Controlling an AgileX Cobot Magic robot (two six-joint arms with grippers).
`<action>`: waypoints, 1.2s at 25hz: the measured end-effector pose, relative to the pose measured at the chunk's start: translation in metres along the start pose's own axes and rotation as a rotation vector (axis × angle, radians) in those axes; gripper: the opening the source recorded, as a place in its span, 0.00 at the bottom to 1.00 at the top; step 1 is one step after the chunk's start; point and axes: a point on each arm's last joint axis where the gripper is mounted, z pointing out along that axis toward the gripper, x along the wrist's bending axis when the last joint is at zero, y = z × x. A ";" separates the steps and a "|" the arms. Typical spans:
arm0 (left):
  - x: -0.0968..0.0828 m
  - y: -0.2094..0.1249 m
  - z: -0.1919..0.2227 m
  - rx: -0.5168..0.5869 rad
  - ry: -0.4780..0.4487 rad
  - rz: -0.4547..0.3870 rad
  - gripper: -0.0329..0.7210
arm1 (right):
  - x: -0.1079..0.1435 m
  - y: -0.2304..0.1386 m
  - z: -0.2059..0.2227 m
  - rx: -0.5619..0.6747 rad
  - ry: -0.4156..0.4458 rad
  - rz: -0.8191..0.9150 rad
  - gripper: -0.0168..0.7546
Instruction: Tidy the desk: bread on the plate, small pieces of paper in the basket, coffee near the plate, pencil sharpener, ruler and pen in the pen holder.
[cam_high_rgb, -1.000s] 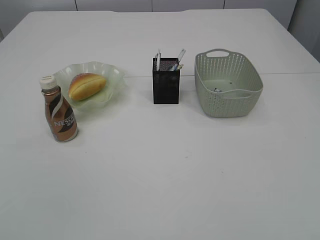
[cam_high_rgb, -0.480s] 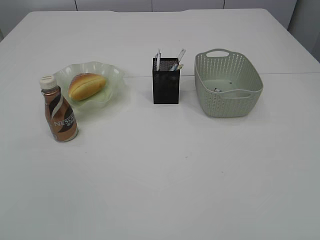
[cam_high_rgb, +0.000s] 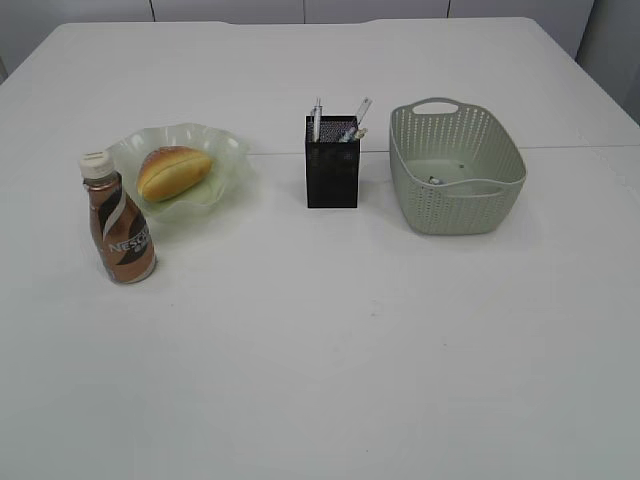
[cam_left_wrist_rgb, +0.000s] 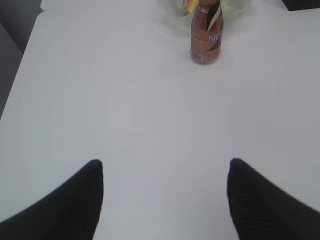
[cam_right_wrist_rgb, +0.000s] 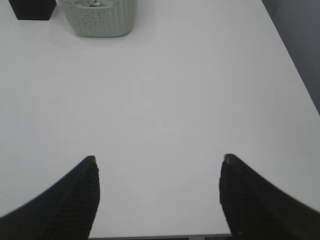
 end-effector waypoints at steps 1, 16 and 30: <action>0.000 0.000 0.000 0.000 0.000 0.000 0.79 | -0.001 0.000 0.000 0.000 -0.011 -0.005 0.77; 0.000 0.000 0.000 0.000 0.000 0.000 0.79 | -0.002 0.000 0.000 0.000 -0.021 -0.009 0.77; 0.000 0.000 0.000 0.000 0.000 0.000 0.79 | -0.002 0.000 0.000 0.000 -0.021 -0.009 0.77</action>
